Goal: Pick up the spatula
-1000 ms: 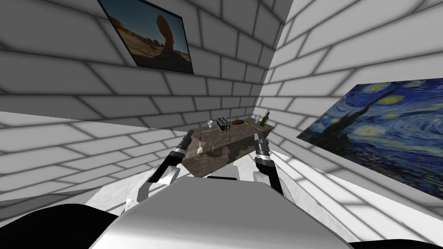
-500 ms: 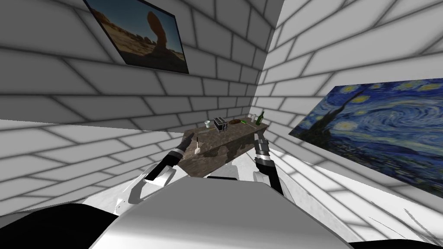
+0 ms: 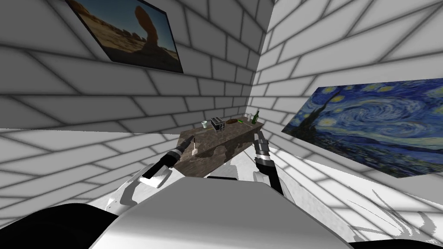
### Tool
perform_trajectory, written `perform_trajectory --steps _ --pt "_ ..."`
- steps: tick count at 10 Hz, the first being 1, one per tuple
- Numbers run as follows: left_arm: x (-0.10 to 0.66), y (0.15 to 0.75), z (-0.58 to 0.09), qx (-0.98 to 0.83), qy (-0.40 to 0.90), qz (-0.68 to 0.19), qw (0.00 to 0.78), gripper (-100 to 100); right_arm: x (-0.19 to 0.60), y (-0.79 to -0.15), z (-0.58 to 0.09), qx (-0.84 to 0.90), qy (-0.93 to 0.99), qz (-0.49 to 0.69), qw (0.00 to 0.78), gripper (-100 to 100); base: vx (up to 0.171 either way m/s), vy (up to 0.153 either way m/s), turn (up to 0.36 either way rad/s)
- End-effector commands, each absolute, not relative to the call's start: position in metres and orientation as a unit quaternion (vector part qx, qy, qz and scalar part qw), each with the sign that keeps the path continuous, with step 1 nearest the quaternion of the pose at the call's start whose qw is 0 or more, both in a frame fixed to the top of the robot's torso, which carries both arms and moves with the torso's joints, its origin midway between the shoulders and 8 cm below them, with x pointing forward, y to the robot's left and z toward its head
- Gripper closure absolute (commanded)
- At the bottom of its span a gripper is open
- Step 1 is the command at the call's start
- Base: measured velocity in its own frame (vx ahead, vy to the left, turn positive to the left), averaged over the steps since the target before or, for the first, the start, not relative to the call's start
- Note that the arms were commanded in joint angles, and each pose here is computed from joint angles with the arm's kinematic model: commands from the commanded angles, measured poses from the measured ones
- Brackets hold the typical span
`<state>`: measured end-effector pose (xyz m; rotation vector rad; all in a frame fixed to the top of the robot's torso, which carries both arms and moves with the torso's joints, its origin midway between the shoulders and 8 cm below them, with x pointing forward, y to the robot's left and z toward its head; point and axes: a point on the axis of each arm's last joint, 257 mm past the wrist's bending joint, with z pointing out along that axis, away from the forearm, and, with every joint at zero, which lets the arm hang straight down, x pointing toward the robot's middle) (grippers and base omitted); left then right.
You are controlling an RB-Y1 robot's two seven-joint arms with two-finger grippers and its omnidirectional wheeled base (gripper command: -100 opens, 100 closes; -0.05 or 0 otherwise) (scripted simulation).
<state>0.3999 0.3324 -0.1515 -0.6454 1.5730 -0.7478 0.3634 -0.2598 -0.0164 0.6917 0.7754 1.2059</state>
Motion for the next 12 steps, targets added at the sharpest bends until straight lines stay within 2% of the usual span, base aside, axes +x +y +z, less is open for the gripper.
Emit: perform_trajectory --steps 1,12 --pt "0.396 0.345 -0.169 -0.281 0.705 -0.295 0.581 -100 0.363 -0.260 -0.016 0.310 0.348 0.541 0.700 0 -0.008 -0.012 -0.208" --pt "0.354 0.409 -0.243 -0.318 0.801 -0.170 0.477 -100 0.363 -0.260 -0.016 0.310 0.348 0.541 0.700 0 0.001 -0.005 -0.137"
